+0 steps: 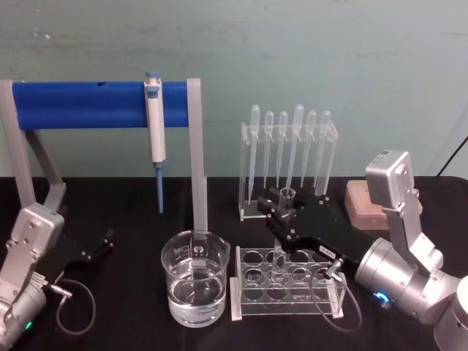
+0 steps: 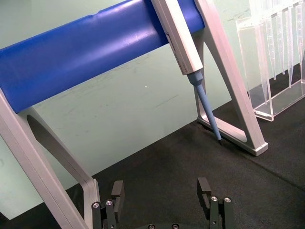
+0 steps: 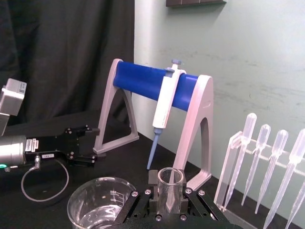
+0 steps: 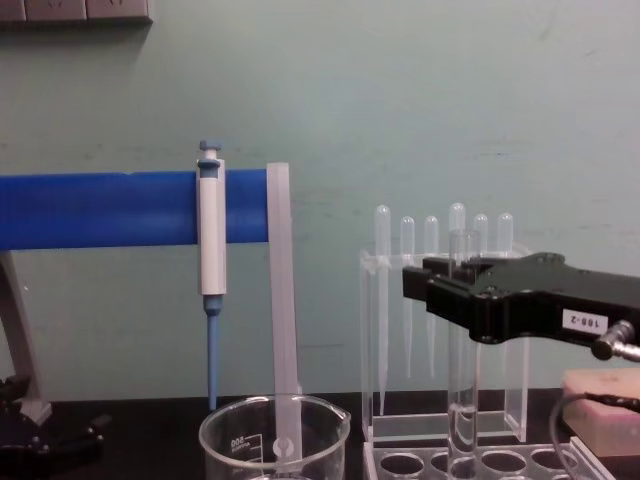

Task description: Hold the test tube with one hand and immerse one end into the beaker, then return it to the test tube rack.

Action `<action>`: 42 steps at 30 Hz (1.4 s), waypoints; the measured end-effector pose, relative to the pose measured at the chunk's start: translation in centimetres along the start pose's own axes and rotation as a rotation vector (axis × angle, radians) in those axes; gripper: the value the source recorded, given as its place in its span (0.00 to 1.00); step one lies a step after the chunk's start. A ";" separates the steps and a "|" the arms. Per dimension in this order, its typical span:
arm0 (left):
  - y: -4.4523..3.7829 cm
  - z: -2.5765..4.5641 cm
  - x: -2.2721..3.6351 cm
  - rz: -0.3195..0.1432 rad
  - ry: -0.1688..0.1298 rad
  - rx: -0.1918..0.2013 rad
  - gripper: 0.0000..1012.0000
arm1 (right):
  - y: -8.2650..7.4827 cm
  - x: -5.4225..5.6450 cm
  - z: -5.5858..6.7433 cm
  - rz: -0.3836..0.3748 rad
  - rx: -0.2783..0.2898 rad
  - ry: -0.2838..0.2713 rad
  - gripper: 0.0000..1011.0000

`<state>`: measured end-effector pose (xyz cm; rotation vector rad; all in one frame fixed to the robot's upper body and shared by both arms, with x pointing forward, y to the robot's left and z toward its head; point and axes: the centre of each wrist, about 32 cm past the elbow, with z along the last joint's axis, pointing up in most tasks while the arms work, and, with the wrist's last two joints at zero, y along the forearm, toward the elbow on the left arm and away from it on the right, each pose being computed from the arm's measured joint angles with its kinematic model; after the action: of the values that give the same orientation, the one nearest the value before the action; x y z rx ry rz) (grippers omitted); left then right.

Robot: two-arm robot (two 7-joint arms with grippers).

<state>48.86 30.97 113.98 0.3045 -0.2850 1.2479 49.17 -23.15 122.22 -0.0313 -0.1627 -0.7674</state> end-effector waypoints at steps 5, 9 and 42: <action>0.00 0.00 0.00 0.000 0.000 0.000 0.99 | 0.0 -0.1 -0.6 -0.005 -0.011 0.014 0.21; 0.00 0.00 0.00 0.000 0.000 0.000 0.99 | 0.0 -0.4 -1.2 -0.007 -0.018 0.024 0.21; 0.00 0.00 0.00 0.000 0.000 0.000 0.99 | -0.3 -1.4 -3.4 -0.012 -0.043 0.023 0.43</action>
<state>48.86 30.97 113.98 0.3045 -0.2851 1.2480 48.45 -22.66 118.64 -0.0621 -0.1243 -0.7833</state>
